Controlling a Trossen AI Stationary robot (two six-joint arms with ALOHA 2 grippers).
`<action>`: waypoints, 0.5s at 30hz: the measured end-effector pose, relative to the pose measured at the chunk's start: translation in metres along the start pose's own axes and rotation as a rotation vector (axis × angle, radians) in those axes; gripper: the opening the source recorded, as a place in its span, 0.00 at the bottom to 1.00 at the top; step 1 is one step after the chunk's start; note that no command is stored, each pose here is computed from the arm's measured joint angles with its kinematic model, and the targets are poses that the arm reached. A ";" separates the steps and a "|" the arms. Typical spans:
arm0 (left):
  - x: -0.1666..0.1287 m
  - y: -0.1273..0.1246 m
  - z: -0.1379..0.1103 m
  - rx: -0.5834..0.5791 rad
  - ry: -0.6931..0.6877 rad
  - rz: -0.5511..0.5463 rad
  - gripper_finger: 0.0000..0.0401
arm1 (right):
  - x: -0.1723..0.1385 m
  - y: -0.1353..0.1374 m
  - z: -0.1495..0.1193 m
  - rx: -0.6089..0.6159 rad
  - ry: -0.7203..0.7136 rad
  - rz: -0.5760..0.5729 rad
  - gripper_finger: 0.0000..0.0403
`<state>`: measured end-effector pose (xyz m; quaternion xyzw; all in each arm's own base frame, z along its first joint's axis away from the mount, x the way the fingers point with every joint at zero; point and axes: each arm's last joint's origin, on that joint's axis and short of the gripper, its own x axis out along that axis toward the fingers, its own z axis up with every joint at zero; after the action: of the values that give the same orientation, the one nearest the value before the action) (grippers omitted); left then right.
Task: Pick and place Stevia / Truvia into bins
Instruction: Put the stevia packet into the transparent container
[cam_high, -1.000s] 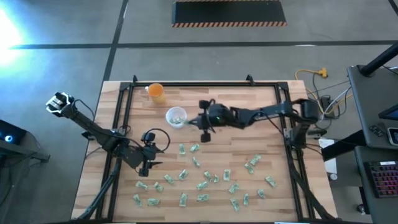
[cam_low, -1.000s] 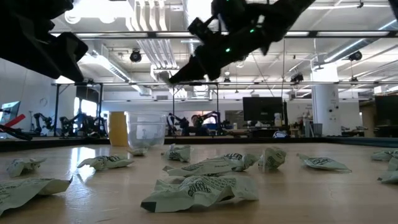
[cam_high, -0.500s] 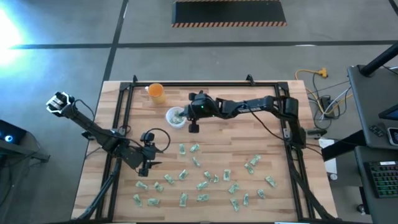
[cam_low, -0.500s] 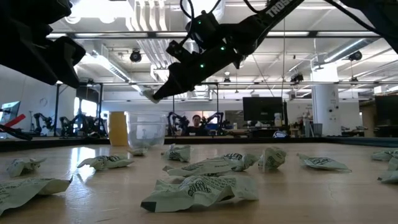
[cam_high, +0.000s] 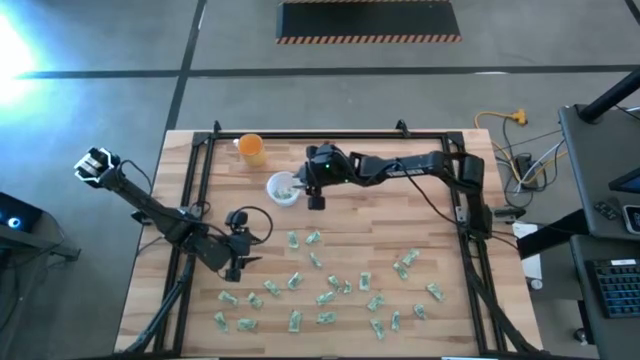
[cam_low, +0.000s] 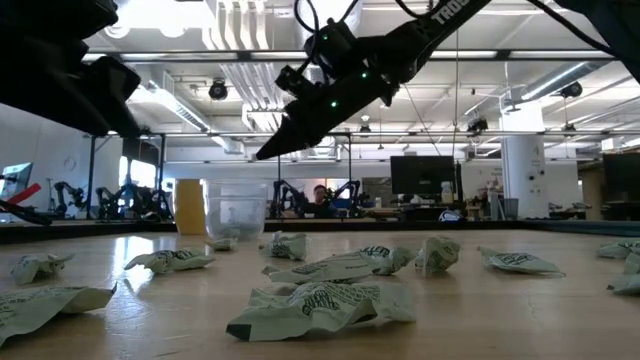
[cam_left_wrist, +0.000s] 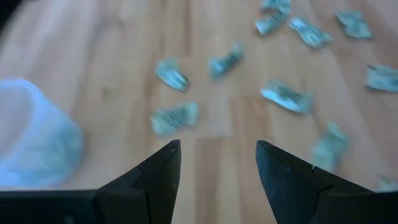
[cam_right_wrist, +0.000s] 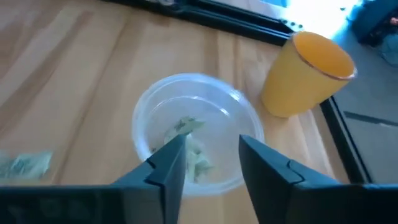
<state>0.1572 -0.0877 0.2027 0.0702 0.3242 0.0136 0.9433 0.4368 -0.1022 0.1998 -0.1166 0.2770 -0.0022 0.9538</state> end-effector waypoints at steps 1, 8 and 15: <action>0.002 0.000 0.000 0.026 -0.023 0.010 0.48 | -0.003 0.003 0.002 -0.018 0.012 0.023 0.37; 0.025 -0.010 0.008 0.252 -0.096 0.021 0.48 | -0.040 0.028 0.012 -0.043 0.127 0.219 0.39; 0.065 -0.009 0.014 0.359 0.001 0.097 0.48 | -0.069 0.060 0.009 0.009 0.274 0.367 0.36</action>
<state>0.2167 -0.0937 0.1731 0.2528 0.3183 0.0012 0.9137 0.3795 -0.0371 0.2302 -0.0585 0.4203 0.1543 0.8923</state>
